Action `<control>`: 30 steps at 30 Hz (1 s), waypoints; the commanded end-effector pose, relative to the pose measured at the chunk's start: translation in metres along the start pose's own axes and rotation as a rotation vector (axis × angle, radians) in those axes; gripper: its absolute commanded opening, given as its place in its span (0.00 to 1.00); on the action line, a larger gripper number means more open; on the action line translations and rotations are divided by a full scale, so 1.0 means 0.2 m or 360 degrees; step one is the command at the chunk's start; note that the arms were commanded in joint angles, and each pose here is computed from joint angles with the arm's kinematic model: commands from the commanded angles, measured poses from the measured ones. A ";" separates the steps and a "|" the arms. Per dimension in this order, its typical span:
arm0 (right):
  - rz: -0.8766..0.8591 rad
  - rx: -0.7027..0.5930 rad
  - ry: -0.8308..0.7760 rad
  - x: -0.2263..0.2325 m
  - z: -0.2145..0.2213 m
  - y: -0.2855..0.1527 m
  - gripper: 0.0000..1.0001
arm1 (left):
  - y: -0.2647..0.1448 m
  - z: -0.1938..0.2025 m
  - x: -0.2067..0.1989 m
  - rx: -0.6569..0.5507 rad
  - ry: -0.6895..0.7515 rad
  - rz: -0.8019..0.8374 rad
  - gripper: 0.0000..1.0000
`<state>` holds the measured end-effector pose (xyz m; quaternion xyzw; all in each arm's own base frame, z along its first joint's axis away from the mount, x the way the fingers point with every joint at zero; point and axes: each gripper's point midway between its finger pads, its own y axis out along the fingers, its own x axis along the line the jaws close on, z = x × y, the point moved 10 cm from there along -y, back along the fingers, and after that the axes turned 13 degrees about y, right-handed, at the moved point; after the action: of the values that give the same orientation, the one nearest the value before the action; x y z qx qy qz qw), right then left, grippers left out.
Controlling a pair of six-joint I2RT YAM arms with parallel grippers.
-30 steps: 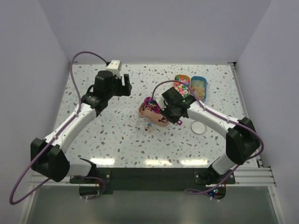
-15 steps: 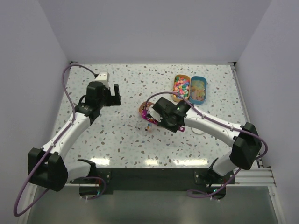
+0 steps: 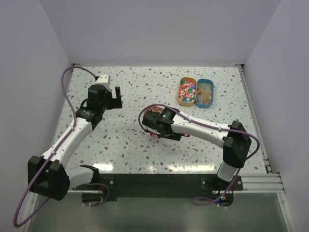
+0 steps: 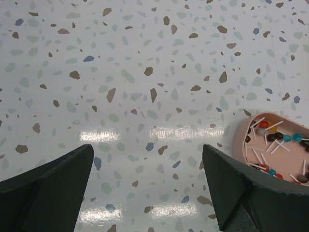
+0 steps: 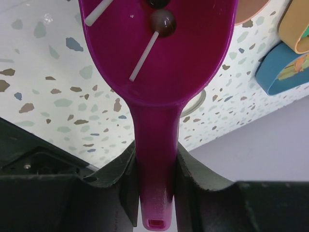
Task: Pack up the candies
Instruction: Place the fake candies in the packing bottle.
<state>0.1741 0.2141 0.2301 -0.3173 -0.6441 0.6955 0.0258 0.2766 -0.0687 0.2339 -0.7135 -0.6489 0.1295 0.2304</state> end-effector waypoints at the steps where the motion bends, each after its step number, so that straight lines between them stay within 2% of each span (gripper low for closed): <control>1: 0.0170 0.0072 -0.0030 -0.03 0.00 -0.07 0.00 | -0.03 -0.05 0.04 -0.0094 0.0014 -0.0072 1.00; 14: 0.0490 0.0209 -0.0268 0.06 -0.05 -0.11 0.00 | -0.04 -0.05 0.04 -0.0108 0.0017 -0.0068 1.00; 30: 0.0665 0.0316 -0.0351 0.06 0.02 -0.06 0.00 | -0.04 -0.05 0.04 -0.0106 0.0020 -0.0058 1.00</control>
<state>0.1647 0.2361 0.2171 -0.3638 -0.5432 0.7462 -0.1256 0.2745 -0.0667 0.2391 -0.7101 -0.6562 0.1217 0.2245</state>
